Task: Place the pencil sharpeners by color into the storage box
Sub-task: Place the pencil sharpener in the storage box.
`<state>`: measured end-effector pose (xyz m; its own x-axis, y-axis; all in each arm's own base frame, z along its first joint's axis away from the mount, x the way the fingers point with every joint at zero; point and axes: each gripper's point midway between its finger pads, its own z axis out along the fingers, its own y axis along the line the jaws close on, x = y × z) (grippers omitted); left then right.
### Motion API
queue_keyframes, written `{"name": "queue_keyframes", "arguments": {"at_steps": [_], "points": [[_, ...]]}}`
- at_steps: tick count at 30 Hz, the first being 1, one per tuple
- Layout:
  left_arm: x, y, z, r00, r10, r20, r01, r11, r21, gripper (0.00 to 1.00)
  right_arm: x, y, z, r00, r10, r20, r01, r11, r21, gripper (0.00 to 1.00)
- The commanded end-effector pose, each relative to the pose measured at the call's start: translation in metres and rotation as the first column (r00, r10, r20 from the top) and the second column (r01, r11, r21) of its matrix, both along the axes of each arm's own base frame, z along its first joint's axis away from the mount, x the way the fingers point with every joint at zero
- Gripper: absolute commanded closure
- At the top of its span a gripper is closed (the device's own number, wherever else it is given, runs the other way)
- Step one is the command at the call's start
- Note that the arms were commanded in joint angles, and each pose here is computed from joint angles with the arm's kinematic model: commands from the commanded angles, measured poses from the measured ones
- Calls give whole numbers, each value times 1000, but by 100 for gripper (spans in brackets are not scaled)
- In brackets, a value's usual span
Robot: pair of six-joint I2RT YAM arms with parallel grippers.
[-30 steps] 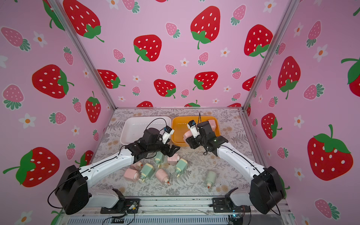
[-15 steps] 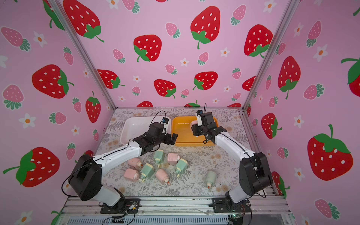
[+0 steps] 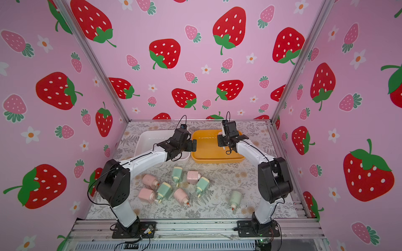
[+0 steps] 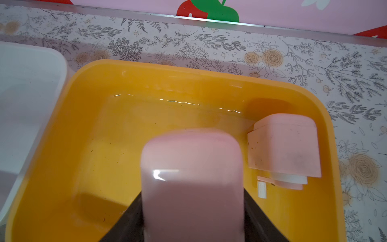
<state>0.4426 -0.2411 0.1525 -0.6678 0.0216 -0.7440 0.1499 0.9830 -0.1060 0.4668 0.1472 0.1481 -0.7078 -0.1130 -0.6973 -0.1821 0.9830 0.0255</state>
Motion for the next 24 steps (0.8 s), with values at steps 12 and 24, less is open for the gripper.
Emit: {"name": "queue_keyframes", "arguments": {"at_steps": [12, 24], "points": [[31, 6, -26, 989, 85, -124, -85, 996, 6, 0, 36, -33, -3, 988, -155, 21, 156, 970, -189, 100], [44, -2, -40, 985, 64, -161, -74, 996, -55, 0, 54, -27, -14, 981, -192, -24, 184, 966, -180, 84]]}}
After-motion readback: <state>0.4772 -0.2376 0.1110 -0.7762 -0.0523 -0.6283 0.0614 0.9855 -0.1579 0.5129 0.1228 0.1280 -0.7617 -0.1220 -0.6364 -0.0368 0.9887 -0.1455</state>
